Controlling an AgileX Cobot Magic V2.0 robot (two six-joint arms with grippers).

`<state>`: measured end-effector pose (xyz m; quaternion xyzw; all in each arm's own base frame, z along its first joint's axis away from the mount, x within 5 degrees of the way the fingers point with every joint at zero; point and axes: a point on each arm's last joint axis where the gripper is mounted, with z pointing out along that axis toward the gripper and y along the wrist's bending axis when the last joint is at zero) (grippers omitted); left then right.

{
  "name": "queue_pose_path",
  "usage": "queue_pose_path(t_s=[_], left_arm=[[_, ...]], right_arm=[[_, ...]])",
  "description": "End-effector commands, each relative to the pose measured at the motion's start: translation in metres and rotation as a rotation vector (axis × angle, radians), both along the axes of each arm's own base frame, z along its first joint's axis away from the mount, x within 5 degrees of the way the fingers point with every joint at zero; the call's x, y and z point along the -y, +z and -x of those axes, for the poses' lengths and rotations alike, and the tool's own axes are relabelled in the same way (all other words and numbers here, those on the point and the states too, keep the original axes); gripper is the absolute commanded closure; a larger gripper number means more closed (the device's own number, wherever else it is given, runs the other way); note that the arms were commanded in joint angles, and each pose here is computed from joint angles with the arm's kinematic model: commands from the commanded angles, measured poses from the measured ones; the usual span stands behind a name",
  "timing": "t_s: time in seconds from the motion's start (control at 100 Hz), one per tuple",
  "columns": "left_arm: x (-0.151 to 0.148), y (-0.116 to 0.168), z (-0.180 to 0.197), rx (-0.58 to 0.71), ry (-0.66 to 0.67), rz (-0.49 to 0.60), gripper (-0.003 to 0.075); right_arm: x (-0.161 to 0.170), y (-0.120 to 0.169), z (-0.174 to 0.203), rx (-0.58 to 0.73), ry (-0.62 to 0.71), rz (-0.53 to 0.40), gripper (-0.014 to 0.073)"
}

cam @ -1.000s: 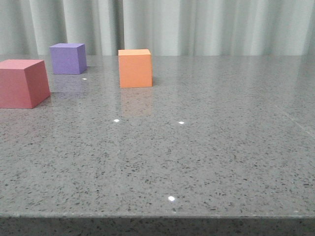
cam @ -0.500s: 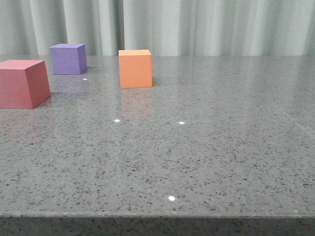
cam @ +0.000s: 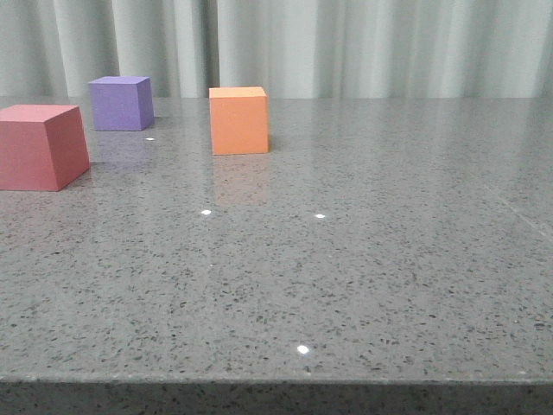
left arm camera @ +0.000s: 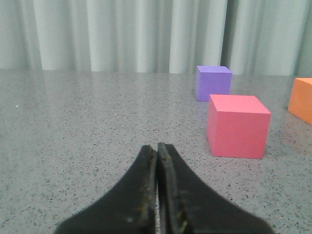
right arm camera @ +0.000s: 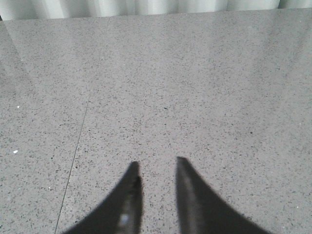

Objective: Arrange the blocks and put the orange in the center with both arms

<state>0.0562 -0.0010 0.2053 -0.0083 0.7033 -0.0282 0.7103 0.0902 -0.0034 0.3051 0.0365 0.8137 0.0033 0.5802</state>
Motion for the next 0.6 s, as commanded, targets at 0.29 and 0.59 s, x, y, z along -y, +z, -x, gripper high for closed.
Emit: queue_pose_path(t_s=[0.29,0.59], left_arm=[[0.001,0.037,0.007,0.160,-0.023,0.125,0.0739],[-0.001,0.133,-0.001,-0.039,0.012,0.136,0.0739]], right_arm=[[0.000,0.016,-0.002,0.109,0.002,0.014,0.0662],[0.000,0.016,-0.002,0.109,0.002,0.014,0.0662]])
